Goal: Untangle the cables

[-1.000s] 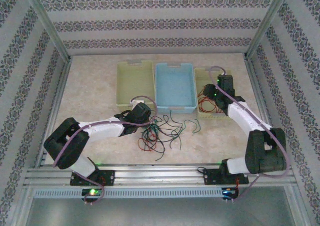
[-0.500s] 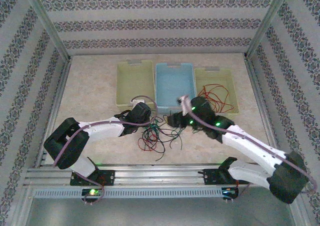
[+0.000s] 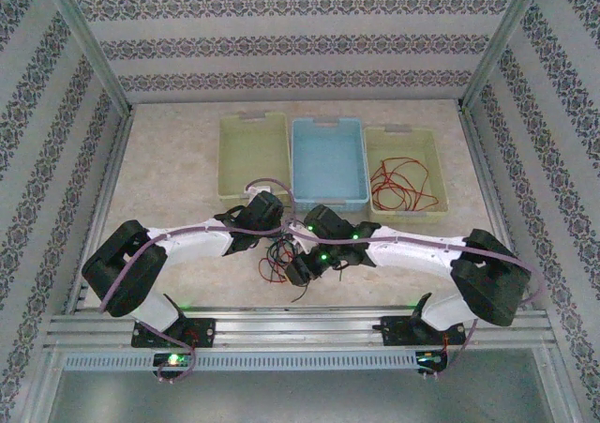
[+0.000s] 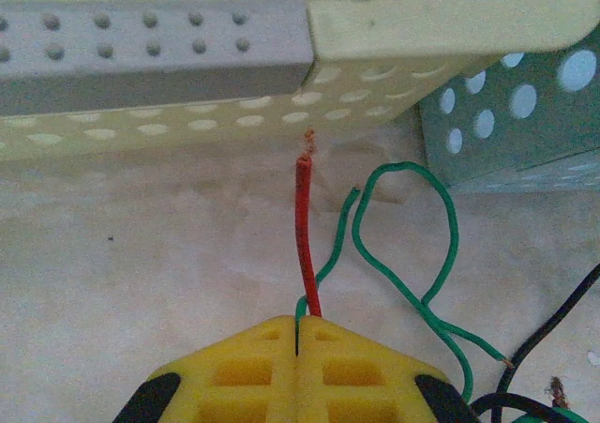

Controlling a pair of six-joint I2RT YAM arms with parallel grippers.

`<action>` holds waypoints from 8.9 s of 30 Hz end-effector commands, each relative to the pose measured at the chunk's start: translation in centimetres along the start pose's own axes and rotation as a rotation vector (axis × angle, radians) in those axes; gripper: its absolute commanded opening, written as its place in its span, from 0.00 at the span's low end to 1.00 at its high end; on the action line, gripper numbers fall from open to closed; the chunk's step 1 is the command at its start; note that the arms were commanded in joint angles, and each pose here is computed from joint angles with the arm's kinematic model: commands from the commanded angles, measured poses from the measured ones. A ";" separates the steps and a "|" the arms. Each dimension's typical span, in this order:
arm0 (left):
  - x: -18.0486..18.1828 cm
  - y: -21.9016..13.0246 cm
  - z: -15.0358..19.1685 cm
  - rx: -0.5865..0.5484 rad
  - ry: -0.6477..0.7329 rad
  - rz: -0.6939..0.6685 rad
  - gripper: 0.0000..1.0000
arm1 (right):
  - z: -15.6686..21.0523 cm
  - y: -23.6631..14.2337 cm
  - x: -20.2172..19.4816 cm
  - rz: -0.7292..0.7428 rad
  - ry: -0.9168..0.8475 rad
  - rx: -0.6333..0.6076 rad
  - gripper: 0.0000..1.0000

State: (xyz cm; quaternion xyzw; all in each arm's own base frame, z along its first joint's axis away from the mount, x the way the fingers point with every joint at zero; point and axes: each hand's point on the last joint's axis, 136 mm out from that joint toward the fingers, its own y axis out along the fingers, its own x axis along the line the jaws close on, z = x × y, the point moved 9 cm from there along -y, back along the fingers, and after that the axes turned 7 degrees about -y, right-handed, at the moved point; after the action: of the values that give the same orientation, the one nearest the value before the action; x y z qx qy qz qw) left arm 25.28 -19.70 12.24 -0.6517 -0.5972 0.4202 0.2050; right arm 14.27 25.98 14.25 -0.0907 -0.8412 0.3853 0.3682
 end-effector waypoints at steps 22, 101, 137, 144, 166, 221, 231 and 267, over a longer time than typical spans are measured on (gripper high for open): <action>-0.3 -0.8 -0.4 -0.021 -0.015 0.027 0.00 | -0.8 -0.7 -2.6 0.210 -0.008 -0.067 0.41; -0.1 -0.1 0.0 0.003 -0.002 -0.001 0.00 | 1.4 -29.9 -15.7 1.310 0.610 -0.880 0.00; -0.3 0.6 0.2 0.028 0.009 -0.017 0.00 | -0.3 -18.7 -17.8 0.749 0.692 -0.556 0.40; -0.4 0.8 0.2 0.037 0.015 -0.019 0.00 | -0.9 -18.9 -20.5 0.705 0.802 -0.602 0.39; -0.4 1.0 0.2 0.041 0.033 -0.035 0.00 | -2.9 -17.6 -24.7 0.642 1.004 -0.680 0.27; -0.7 1.0 0.0 0.029 0.011 -0.007 0.00 | 6.9 -11.3 -11.7 0.761 0.739 -0.488 0.47; -0.8 1.0 -0.1 0.026 0.012 -0.004 0.00 | 7.0 -9.4 -13.4 0.765 0.779 -0.439 0.36; 1.6 1.4 0.2 0.051 -0.007 -0.197 0.00 | 13.0 -21.7 -7.8 0.884 1.230 -1.015 0.00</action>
State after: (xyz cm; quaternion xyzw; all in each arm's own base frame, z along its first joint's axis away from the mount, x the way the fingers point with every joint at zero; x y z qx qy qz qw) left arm 26.02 -18.83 11.15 -0.5815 -0.6567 0.4158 0.2401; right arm 12.56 -1.05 20.40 -0.7855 -0.4197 -0.0494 0.4522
